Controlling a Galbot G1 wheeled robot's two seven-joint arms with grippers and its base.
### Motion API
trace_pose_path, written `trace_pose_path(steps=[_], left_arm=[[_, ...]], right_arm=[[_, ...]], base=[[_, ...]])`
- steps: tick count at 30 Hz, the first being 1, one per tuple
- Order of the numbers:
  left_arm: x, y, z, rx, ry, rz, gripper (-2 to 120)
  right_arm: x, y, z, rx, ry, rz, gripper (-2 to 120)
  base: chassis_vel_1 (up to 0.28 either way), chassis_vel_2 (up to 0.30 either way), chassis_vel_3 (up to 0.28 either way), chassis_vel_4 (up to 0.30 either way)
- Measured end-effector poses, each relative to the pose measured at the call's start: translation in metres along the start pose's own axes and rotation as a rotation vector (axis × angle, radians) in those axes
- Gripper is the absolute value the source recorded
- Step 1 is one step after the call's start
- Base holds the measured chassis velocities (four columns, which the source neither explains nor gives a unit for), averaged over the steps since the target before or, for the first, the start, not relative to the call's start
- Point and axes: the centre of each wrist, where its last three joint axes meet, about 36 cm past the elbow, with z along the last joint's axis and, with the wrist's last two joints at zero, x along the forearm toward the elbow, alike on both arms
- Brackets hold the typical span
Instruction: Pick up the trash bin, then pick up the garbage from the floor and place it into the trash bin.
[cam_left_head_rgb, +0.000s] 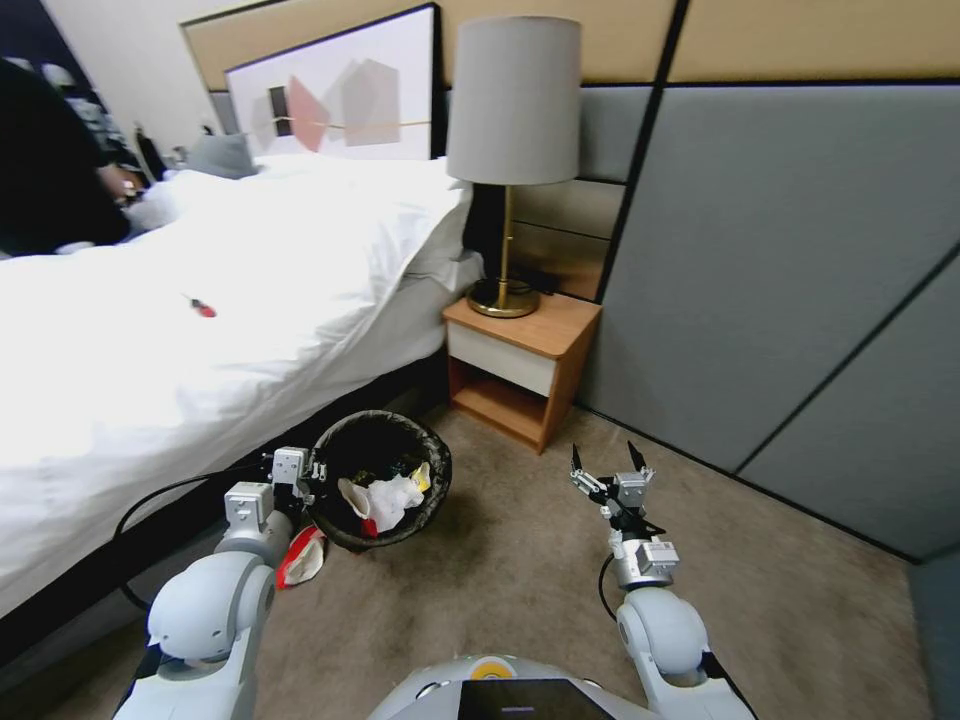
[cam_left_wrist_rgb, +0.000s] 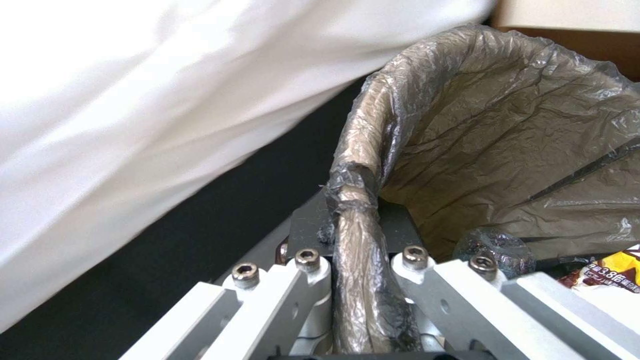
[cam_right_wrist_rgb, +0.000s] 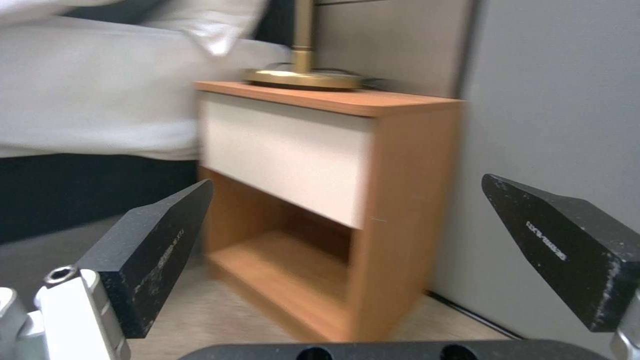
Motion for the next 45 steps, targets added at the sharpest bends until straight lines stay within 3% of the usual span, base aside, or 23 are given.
trace_pose_path(steps=[45], left_arm=[[-0.0010,-0.0013,0.0013,-0.009,0.005,-0.007,4]], right_arm=[[-0.0077,-0.0026,0.0044,-0.002,0.001,0.000,100]], base=[[0.104,0.104,0.106,0.107]])
